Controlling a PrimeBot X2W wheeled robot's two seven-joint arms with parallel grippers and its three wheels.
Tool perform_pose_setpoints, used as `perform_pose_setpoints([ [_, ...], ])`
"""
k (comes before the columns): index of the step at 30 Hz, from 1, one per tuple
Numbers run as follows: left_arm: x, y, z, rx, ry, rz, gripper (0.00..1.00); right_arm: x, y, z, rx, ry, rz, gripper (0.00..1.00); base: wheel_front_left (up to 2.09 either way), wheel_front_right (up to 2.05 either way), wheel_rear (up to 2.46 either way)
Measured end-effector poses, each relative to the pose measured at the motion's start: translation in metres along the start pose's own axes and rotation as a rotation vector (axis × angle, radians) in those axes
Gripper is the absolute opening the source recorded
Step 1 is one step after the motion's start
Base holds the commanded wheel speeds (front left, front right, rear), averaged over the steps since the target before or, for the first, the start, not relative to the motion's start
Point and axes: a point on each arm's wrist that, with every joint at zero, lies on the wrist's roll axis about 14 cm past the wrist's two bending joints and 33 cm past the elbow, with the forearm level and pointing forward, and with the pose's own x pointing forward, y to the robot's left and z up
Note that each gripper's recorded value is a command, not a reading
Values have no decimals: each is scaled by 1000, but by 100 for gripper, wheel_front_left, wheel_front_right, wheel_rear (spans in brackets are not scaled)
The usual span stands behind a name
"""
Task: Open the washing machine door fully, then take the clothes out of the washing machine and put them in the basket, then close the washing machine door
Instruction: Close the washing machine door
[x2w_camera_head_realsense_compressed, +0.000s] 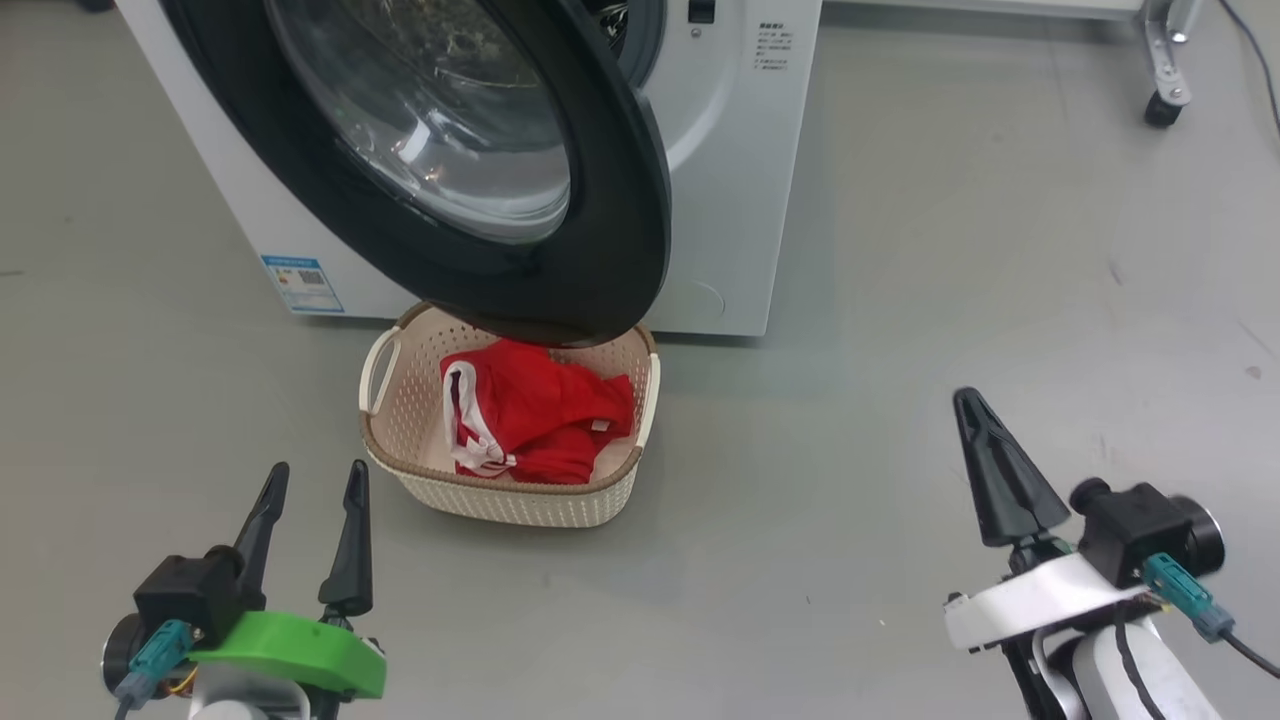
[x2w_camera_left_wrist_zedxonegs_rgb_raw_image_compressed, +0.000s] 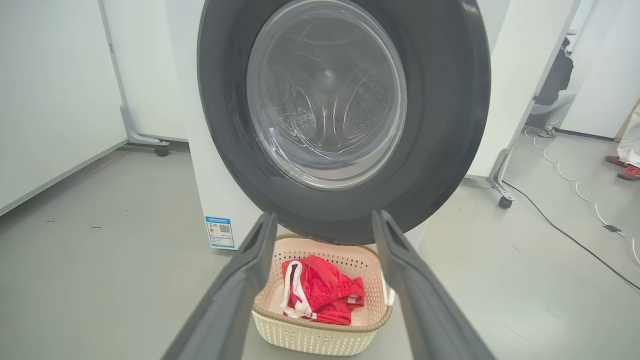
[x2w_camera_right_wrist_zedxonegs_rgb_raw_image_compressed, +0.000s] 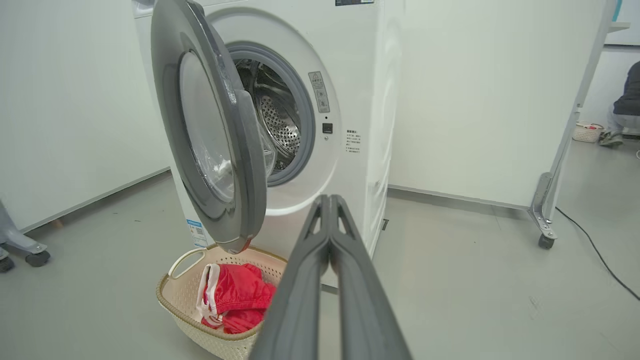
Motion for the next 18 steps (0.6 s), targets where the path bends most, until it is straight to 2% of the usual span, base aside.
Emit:
perform_pose_setpoints([
  [5,3,3,-2,-3,2,13,100,29,25,4,-63,-6,137,0,0,0,0],
  [18,20,12,-4,-24,-5,49,100,101,78,0,-117,-10,402,0,0,0,0],
])
